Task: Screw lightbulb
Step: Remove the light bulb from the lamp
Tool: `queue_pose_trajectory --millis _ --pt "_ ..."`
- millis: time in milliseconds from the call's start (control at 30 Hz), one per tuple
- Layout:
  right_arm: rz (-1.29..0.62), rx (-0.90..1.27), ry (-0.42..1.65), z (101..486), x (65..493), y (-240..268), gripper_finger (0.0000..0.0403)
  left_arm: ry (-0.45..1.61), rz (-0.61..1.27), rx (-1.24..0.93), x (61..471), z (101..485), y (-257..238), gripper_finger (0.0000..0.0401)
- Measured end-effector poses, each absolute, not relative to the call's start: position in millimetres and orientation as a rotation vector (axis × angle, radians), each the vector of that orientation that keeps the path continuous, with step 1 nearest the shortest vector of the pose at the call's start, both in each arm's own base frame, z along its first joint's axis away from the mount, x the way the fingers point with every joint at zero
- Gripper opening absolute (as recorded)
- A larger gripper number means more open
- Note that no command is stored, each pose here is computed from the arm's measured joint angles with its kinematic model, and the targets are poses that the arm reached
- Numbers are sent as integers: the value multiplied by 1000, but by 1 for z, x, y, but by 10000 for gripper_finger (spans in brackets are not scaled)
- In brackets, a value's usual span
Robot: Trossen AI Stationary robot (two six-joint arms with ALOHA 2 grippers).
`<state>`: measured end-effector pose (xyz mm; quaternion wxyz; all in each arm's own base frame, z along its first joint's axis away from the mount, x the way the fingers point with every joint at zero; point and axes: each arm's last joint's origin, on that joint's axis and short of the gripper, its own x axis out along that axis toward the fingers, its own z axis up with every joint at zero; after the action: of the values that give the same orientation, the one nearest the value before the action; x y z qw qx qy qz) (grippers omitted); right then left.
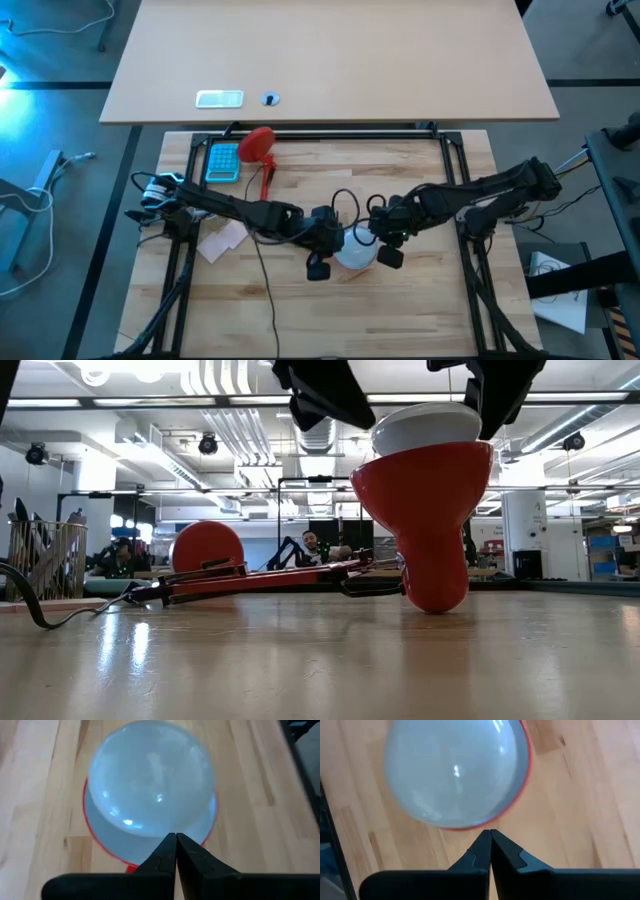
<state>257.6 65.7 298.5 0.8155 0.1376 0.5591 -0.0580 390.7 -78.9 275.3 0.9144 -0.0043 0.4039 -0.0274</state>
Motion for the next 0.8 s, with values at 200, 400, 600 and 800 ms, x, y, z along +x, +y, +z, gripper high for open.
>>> queue_pose_trajectory --millis 200,400,600,800 --pt "-116 290 1209 306 255 66 0 850 -15 1 390 280 -73 1" --pt "-103 322 1214 306 252 79 0 869 57 4 391 277 -56 1" --pt "-28 321 1125 307 258 93 0 833 57 4 395 279 -50 1" --pt "-27 333 1083 302 263 92 0 811 -36 62 396 279 -58 1"
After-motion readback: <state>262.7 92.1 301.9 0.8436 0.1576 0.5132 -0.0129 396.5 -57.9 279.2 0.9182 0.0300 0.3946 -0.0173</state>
